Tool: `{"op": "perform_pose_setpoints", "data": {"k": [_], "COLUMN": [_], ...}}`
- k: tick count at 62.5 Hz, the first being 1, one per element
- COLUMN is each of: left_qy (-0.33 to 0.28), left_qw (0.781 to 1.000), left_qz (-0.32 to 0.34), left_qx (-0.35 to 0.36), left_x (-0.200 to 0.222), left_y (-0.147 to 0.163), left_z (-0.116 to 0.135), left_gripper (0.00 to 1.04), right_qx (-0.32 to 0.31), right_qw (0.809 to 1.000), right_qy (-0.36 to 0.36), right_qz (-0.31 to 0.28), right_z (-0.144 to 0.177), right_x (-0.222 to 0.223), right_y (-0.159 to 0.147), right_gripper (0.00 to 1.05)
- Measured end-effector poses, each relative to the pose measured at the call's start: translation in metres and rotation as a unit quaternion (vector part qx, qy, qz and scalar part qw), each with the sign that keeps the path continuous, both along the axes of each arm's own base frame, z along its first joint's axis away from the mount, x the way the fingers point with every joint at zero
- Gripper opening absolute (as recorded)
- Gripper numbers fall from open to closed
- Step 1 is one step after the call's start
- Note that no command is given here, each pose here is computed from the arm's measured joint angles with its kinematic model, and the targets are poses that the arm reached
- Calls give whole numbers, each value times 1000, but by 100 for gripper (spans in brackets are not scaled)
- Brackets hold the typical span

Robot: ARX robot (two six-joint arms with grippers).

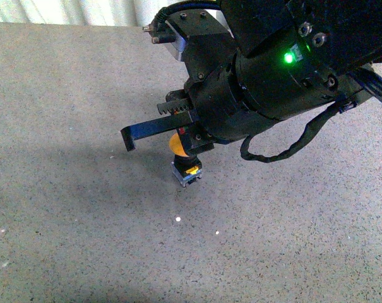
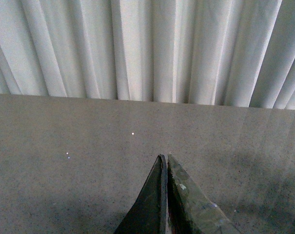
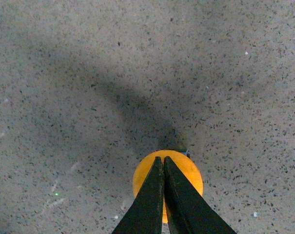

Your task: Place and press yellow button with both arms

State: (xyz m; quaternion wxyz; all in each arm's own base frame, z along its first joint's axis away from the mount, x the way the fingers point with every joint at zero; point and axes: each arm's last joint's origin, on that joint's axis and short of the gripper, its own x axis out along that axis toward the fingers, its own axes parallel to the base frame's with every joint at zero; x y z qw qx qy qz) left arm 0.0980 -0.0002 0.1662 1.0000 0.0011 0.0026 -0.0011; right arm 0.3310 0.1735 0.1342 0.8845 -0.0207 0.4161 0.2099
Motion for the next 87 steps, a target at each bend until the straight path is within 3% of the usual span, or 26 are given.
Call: {"op": "perform_pose_setpoints", "data": {"k": [9, 19, 30, 36, 42, 87], "left_qy": [0, 0, 0, 0, 0, 0], "left_qw": [1000, 1000, 1000, 1000, 1000, 1000], "left_qz": [0, 0, 0, 0, 0, 0], "left_qx": [0, 0, 0, 0, 0, 0], "left_x": [0, 0, 0, 0, 0, 0], "left_y": [0, 0, 0, 0, 0, 0], "left_z": [0, 0, 0, 0, 0, 0], "left_gripper": [1, 1, 1, 1, 1, 1], "right_qx": [38, 78, 81, 40, 35, 24], "right_qw": [999, 990, 962, 908, 887, 889], "right_qy": [-28, -108, -227, -364, -408, -409], "right_qz": [-23, -56, -128, -204, -214, -205], "right_z": [19, 70, 108, 102, 90, 44], "right_x": [4, 0, -36, -53, -75, -168], "right_y": [-9, -35, -91, -106, -121, -171], "right_gripper": [1, 2, 37, 20, 2, 1]}}
